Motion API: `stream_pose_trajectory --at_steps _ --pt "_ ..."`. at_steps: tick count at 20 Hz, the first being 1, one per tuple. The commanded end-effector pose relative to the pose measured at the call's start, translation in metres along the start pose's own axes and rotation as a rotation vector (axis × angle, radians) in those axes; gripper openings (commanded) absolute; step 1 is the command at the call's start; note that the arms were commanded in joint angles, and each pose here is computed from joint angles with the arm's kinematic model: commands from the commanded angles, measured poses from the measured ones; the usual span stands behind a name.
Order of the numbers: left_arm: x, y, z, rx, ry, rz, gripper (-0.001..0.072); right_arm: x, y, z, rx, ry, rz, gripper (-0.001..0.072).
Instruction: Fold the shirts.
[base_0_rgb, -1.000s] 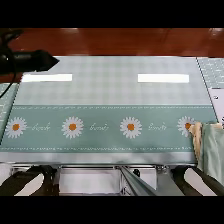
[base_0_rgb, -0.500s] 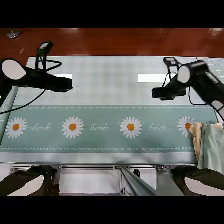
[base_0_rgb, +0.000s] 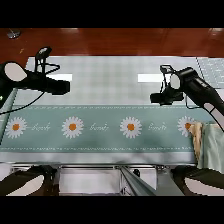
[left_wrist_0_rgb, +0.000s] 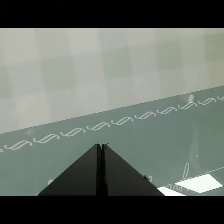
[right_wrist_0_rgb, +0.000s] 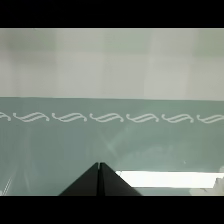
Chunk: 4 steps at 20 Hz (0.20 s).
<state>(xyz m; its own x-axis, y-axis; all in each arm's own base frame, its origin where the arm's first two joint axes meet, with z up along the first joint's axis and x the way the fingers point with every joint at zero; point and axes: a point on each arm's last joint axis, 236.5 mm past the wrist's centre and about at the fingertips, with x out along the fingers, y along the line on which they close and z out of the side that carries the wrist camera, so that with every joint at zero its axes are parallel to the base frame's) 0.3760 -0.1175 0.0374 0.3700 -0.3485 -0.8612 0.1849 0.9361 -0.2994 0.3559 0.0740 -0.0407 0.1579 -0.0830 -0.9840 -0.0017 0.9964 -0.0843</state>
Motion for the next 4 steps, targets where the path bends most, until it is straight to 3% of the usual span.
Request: stream_pose_trajectory --at_steps 1,4 --pt "0.0003 0.0012 -0.0005 0.0 0.002 0.003 0.0025 0.0007 0.0 -0.0006 0.001 0.001 -0.003 0.0016" --pt "0.0003 0.0012 -0.0005 0.0 0.002 0.003 0.0026 0.0007 0.0 -0.0006 0.001 0.001 -0.003 0.0016"
